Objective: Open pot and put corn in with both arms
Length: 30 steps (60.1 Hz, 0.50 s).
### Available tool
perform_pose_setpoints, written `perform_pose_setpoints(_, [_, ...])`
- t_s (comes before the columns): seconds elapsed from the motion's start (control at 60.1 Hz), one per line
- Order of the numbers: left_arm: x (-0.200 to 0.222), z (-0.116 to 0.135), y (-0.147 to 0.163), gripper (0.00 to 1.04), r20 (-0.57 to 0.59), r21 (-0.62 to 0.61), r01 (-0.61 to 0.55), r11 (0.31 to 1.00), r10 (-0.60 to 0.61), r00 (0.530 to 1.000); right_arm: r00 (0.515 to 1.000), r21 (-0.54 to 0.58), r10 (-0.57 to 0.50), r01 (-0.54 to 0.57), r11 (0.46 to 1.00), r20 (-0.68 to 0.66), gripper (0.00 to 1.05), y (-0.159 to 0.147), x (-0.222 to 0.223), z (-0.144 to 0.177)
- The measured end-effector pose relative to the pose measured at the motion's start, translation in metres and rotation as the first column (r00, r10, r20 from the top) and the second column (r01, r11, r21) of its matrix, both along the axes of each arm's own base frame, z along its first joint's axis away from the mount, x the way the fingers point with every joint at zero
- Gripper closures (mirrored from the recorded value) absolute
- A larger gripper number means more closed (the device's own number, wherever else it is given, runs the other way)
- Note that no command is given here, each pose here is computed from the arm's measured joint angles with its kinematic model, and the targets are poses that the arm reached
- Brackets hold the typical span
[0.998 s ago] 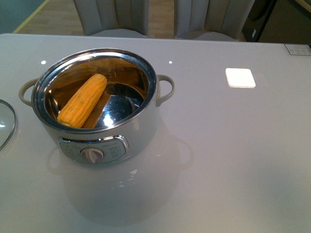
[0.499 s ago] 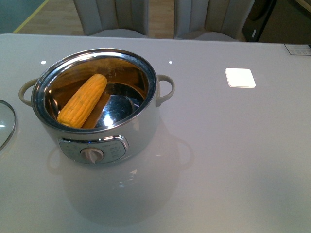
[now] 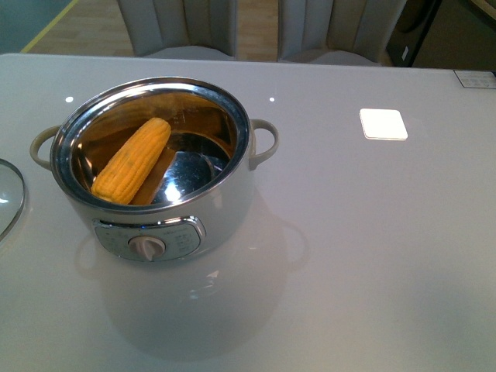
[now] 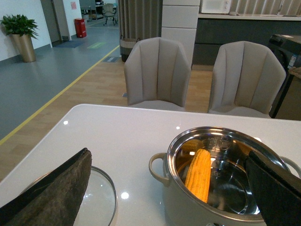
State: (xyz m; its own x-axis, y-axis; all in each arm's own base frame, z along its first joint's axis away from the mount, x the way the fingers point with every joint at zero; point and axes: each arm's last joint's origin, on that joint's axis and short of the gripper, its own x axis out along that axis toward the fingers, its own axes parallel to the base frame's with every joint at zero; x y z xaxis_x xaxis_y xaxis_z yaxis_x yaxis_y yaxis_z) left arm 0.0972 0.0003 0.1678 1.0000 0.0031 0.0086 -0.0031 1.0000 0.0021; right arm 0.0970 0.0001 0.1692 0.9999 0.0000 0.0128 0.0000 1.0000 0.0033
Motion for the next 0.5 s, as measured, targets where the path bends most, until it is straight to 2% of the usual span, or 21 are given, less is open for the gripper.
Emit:
perform_pose_setpoints(0.399, [0.0000, 0.0000, 0.0000, 0.07, 0.000, 0.000, 0.000, 1.000, 0.000, 1.000, 1.000, 0.000, 0.000, 0.000, 1.000, 0.000, 0.09, 0.0000, 0.0000, 0.0000])
perform_pose_setpoints(0.499, [0.0000, 0.0000, 0.0000, 0.07, 0.000, 0.000, 0.000, 1.000, 0.000, 1.000, 1.000, 0.000, 0.000, 0.000, 1.000, 0.000, 0.09, 0.0000, 0.0000, 0.0000])
